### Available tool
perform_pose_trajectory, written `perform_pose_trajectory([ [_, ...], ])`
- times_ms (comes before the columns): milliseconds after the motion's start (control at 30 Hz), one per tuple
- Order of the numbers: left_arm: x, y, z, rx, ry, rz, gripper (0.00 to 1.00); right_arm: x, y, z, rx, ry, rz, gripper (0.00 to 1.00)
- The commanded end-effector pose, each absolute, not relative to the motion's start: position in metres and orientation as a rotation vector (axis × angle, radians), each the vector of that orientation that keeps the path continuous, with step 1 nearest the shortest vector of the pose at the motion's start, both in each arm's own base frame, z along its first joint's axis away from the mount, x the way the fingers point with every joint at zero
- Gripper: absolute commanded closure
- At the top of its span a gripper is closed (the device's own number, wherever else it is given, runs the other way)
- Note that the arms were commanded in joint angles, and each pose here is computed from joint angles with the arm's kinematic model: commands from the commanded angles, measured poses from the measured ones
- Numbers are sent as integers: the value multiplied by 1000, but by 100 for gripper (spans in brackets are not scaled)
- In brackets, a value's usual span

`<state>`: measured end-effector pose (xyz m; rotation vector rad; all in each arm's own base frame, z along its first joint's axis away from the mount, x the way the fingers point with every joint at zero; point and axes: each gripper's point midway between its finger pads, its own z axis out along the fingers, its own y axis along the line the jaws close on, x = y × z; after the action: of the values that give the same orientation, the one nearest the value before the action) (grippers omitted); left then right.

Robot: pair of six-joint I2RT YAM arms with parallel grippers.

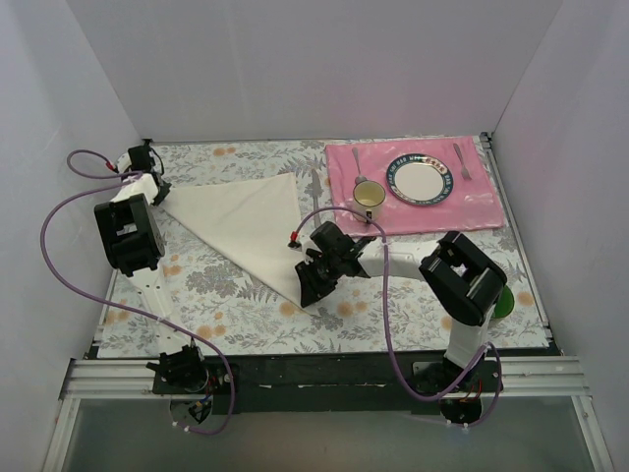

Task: Fold the napkin, place the utensils inside, and roll it up
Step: Fold the napkin

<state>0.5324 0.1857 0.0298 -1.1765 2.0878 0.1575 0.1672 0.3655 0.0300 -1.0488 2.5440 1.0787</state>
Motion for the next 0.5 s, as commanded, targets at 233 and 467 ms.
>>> perform_pose_trajectory([
  [233, 570, 57, 121, -834, 2113, -343, 85, 263, 392, 89, -855, 2431, 1010, 54],
  [467, 596, -72, 123, -538, 2127, -720, 90, 357, 399, 108, -670, 2363, 1053, 51],
])
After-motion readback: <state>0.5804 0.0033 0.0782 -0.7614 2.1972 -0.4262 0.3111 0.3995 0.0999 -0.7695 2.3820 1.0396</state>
